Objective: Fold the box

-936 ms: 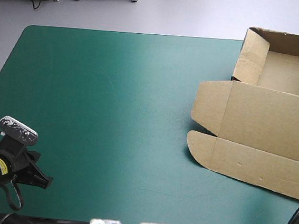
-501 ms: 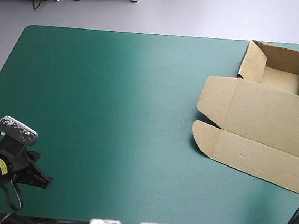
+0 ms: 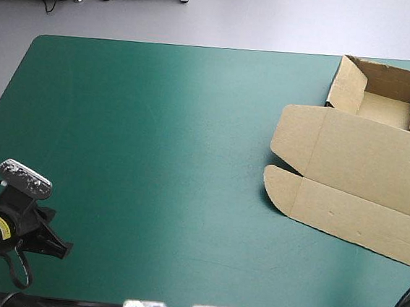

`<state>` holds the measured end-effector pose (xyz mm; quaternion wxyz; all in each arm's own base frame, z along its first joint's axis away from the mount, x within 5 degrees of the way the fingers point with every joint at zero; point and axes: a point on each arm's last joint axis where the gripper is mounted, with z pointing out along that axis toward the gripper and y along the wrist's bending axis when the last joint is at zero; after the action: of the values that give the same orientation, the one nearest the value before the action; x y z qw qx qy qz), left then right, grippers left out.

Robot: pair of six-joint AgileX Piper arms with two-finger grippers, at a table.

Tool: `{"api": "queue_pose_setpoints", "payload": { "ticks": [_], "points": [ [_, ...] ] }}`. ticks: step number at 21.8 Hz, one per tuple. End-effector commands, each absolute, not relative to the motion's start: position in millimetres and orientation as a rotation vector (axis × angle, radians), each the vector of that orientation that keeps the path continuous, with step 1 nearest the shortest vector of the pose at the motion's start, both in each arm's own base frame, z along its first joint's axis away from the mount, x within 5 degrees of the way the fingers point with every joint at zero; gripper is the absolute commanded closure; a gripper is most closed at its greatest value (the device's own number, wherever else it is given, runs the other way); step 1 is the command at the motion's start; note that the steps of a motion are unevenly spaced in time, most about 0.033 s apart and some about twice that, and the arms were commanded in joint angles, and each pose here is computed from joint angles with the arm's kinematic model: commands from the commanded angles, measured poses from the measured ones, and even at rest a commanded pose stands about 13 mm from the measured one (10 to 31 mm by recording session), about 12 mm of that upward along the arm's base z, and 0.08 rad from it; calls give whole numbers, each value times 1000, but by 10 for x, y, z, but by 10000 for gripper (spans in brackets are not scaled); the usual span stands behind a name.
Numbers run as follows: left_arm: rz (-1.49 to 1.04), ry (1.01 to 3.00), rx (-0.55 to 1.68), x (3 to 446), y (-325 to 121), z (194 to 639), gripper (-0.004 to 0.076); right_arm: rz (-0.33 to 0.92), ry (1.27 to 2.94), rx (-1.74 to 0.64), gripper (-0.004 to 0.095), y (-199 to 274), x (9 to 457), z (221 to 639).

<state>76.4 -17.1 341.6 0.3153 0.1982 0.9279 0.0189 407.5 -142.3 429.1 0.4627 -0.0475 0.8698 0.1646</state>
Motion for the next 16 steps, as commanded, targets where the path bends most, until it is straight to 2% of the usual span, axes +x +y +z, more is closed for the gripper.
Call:
{"api": "queue_pose_setpoints", "payload": {
  "ticks": [1, 4, 6, 10, 13, 16],
  "points": [
    [47, 2427, 514, 762, -170, 3481, 734, 390, 1966, -336, 932, -837, 3712, 4958],
    [48, 2429, 515, 761, -170, 3480, 734, 349, 1949, -435, 932, -457, 3572, 5134],
    [48, 2429, 515, 761, -170, 3480, 734, 262, 1981, -499, 932, -178, 3459, 5195],
    [28, 2412, 482, 776, -179, 3493, 734, 113, 2134, -692, 932, 458, 3123, 4963],
    [26, 2410, 481, 776, -181, 3494, 734, 153, 2227, -877, 932, 799, 2714, 4605],
    [7, 2414, 473, 773, -191, 3493, 734, 205, 2291, -917, 932, 825, 2357, 4373]
  ]
}}
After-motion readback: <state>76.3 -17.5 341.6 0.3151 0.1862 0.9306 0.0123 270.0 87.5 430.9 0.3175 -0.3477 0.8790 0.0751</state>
